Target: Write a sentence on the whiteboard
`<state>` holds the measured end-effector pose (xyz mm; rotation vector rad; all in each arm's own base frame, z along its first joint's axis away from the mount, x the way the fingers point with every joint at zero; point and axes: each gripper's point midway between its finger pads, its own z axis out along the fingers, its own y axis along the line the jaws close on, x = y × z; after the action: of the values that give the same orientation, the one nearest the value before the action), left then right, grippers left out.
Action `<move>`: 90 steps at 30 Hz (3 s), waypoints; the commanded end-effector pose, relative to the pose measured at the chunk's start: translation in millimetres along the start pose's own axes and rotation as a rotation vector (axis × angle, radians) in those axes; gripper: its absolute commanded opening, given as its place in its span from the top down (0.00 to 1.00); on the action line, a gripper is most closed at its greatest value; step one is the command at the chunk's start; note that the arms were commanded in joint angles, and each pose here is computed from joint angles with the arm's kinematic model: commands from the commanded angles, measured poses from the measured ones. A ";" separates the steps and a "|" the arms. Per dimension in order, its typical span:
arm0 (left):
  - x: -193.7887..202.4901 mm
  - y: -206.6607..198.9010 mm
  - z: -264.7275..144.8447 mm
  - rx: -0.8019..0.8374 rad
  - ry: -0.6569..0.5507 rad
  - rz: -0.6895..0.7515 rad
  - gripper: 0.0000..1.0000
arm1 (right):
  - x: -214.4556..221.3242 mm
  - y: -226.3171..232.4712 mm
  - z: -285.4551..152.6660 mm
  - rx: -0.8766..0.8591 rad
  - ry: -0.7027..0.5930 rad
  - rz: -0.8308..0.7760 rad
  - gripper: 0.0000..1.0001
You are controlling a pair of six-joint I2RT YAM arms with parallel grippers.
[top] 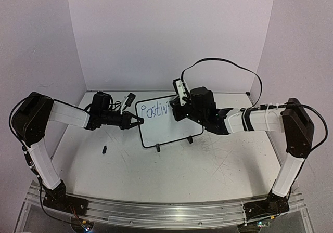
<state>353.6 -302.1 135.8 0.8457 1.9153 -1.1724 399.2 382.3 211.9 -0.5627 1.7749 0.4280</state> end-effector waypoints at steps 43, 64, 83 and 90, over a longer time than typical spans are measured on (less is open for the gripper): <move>-18.1 36.5 -12.6 -0.221 -0.032 0.087 1.00 | -30.9 -8.2 -24.5 -0.007 -0.065 -0.016 1.00; -17.8 36.2 -12.0 -0.222 -0.029 0.086 1.00 | -30.7 -6.5 -19.1 -0.004 -0.059 -0.038 1.00; -15.9 37.3 -9.7 -0.225 -0.020 0.080 1.00 | -37.7 -11.3 -11.0 0.037 -0.073 -0.049 1.00; -15.7 37.1 -9.7 -0.225 -0.018 0.079 1.00 | -40.4 -10.6 -6.2 0.037 -0.079 -0.046 1.00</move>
<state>352.2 -302.8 137.0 0.8620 1.9072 -1.1580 402.3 370.5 229.8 -0.5907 1.7391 0.3736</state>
